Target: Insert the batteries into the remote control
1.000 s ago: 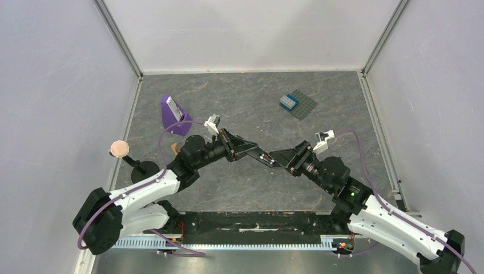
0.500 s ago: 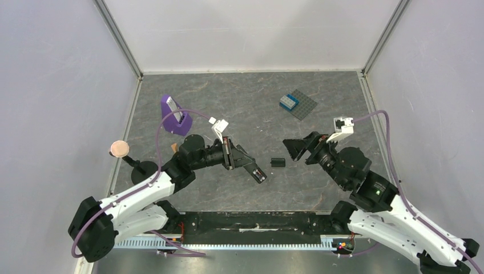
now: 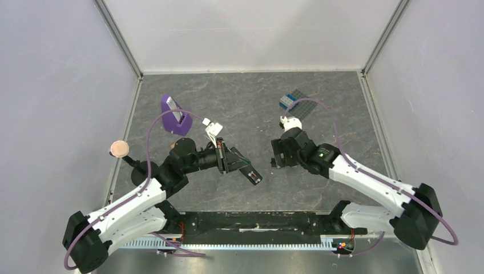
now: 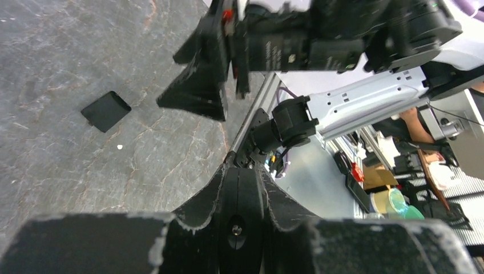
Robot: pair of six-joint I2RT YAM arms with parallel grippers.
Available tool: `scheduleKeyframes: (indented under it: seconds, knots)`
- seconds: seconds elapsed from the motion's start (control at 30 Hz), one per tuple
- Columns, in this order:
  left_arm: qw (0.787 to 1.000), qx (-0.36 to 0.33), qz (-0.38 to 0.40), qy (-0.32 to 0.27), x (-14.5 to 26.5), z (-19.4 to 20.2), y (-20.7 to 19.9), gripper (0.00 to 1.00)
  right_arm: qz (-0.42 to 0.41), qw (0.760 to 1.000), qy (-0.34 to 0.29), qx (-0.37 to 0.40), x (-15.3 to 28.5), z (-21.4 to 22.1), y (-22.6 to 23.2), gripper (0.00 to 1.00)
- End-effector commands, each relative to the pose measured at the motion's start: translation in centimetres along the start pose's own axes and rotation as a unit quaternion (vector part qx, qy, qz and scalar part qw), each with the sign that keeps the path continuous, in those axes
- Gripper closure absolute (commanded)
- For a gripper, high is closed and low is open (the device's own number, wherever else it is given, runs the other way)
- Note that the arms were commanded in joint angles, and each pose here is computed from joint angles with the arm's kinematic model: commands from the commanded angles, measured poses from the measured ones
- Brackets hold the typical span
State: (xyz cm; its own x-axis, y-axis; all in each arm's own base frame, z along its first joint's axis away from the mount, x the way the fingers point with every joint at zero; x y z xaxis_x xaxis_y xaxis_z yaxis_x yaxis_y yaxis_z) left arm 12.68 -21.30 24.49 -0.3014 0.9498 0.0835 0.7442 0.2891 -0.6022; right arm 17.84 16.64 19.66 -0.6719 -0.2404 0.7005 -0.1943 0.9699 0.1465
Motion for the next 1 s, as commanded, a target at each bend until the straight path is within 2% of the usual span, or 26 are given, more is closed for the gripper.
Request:
scheduleKeyframes:
  seconds: [0.0,0.1,0.27,0.47,0.6,0.87,0.93,0.97]
  knots:
    - [0.999,-0.029,-0.033,-0.032,0.7,-0.6,0.2,0.98,-0.034,0.997,0.049,0.049,-1.9,1.8,-0.1,0.24]
    - [0.997,-0.024,-0.065,-0.046,1.1,-0.7,0.6,0.98,-0.065,0.988,0.095,0.108,-3.4,3.2,0.1,0.25]
    - [0.992,-0.003,-0.111,-0.054,1.3,-0.6,1.5,0.98,-0.063,0.972,0.132,0.184,-5.5,4.2,-0.4,0.28]
    - [0.987,0.038,-0.143,-0.062,1.3,-1.2,2.6,0.98,-0.061,0.955,0.156,0.244,-8.0,3.6,0.2,0.49]
    - [0.984,0.066,-0.154,-0.066,1.4,-1.5,3.6,0.98,-0.054,0.949,0.18,0.254,-9.5,3.3,0.8,0.56]
    - [0.981,0.097,-0.152,-0.073,1.9,-1.5,5.0,0.98,-0.047,0.942,0.192,0.269,-10.9,3.3,0.4,0.61]
    - [0.98,0.103,-0.15,-0.076,2.0,-1.5,5.2,0.98,-0.048,0.943,0.203,0.259,-11.3,3.5,0.0,0.65]
    - [0.98,0.104,-0.15,-0.077,2.1,-1.5,5.3,0.98,-0.049,0.943,0.208,0.254,-11.5,3.7,-0.2,0.72]
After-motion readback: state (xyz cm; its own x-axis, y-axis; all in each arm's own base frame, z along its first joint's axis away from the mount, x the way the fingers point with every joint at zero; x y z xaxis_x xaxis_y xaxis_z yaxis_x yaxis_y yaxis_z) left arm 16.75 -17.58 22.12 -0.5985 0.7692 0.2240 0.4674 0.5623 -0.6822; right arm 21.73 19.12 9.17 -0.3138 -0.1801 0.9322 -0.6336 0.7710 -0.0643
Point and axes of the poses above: each gripper's point midway between its finger pads, its own x axis back along the fingers, its own y axis along the line the jaws close on, z = x × y, the point moved 8 cm from there along x, back along the fingers, and after that the axes turned 7 degrees about -x, right-handed, at the moved point
